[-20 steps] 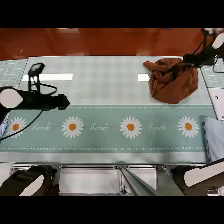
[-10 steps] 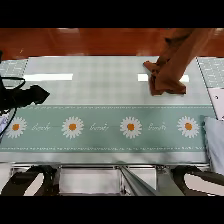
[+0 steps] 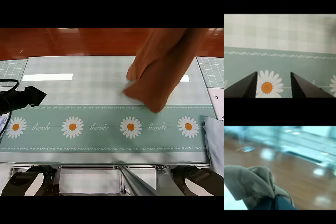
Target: Fold the shirts.
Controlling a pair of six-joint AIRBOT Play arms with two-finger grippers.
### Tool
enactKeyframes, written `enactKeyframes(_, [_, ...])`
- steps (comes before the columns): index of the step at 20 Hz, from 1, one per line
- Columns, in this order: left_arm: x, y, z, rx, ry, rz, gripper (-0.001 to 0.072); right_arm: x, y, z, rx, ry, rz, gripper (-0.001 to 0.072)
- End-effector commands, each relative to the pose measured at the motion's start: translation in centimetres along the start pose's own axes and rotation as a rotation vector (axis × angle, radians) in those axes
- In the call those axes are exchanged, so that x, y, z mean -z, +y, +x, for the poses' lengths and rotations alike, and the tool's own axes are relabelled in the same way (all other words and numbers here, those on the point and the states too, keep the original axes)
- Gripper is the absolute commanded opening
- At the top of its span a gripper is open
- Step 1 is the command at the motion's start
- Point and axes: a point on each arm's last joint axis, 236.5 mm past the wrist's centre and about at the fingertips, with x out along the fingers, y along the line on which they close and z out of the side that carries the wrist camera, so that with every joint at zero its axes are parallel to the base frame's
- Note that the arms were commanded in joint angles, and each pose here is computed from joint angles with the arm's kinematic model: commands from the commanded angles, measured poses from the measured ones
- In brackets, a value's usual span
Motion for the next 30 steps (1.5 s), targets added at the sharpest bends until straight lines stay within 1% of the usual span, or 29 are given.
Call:
enactKeyframes(1, [0.0, -0.2, -0.1, 0.006, -0.002, 0.001, 0.0506, 3.6, 8.0, 0.9, -0.210, 0.120, -0.067, 0.0024])
enactKeyframes(3, [0.0, -0.2, -0.1, 0.006, -0.002, 0.001, 0.0506, 8.6, 12.8, 3.9, -0.312, 0.249, -0.067, 0.0024])
enactKeyframes(7, [0.0, -0.2, -0.1, 0.005, -0.002, 0.001, 0.0506, 21.1, 22.0, 10.4, -0.461, 0.521, -0.001, 0.0024])
enactKeyframes(9, [0.0, -0.2, -0.1, 0.005, -0.002, 0.001, 0.0506, 28.6, 26.0, 12.8, -0.537, 0.684, 0.092, 0.0024])
enactKeyframes(11, [0.0, -0.2, 0.0, 0.006, -0.001, 0.001, 0.0506, 35.6, 28.3, 14.1, -0.565, 0.840, 0.175, 0.0025])
enactKeyframes(12, [0.2, -0.1, 0.1, 0.005, 0.003, 0.000, 0.0507, 38.5, 29.3, 14.5, -0.572, 0.910, 0.208, 0.0036])
enactKeyframes(13, [0.5, -0.1, 0.3, 0.008, 0.013, -0.005, 0.0506, 40.6, 30.0, 14.8, -0.572, 0.966, 0.246, 0.0246])
enactKeyframes(14, [1.0, 0.0, 0.7, 0.009, 0.024, -0.010, 0.0506, 41.6, 30.0, 14.9, -0.577, 0.998, 0.268, 0.0406])
enactKeyframes(15, [1.5, 0.0, 1.1, 0.012, 0.040, -0.017, 0.0506, 41.8, 28.9, 15.1, -0.564, 1.016, 0.297, 0.0407])
enactKeyframes(17, [2.7, 0.4, 1.8, 0.010, 0.071, -0.026, 0.0506, 39.6, 24.1, 15.5, -0.516, 0.987, 0.364, 0.0406])
enactKeyframes(19, [3.2, 0.6, 2.3, 0.006, 0.087, -0.022, 0.0506, 35.7, 15.6, 15.0, -0.413, 0.911, 0.428, 0.0405])
enactKeyframes(21, [3.6, 0.8, 2.9, 0.001, 0.116, -0.029, 0.0506, 34.0, 6.2, 12.3, -0.249, 0.874, 0.465, 0.0404])
enactKeyframes(23, [5.5, 0.1, 4.8, 0.040, 0.240, -0.090, 0.0506, 36.1, -1.1, 8.2, -0.067, 0.880, 0.536, 0.0403])
enactKeyframes(24, [7.2, -1.1, 6.3, 0.105, 0.336, -0.137, 0.0506, 38.1, -3.0, 6.1, -0.005, 0.889, 0.605, 0.0403])
enactKeyframes(25, [8.4, -3.0, 7.8, 0.206, 0.411, -0.144, 0.0506, 40.3, -4.0, 4.2, 0.039, 0.886, 0.696, 0.0403])
enactKeyframes(26, [9.2, -4.8, 9.1, 0.316, 0.468, -0.129, 0.0506, 41.9, -3.9, 2.8, 0.034, 0.865, 0.787, 0.0403])
enactKeyframes(27, [9.7, -5.7, 10.3, 0.374, 0.511, -0.164, 0.0506, 43.2, -3.4, 1.5, 0.000, 0.831, 0.867, 0.0403])
enactKeyframes(28, [10.1, -6.0, 11.5, 0.405, 0.543, -0.199, 0.0507, 44.6, -3.4, 0.1, 0.004, 0.809, 0.948, 0.0403])
enactKeyframes(30, [11.2, -5.1, 13.9, 0.386, 0.591, -0.238, 0.0507, 47.5, -4.1, -2.4, 0.057, 0.813, 1.049, 0.0403])
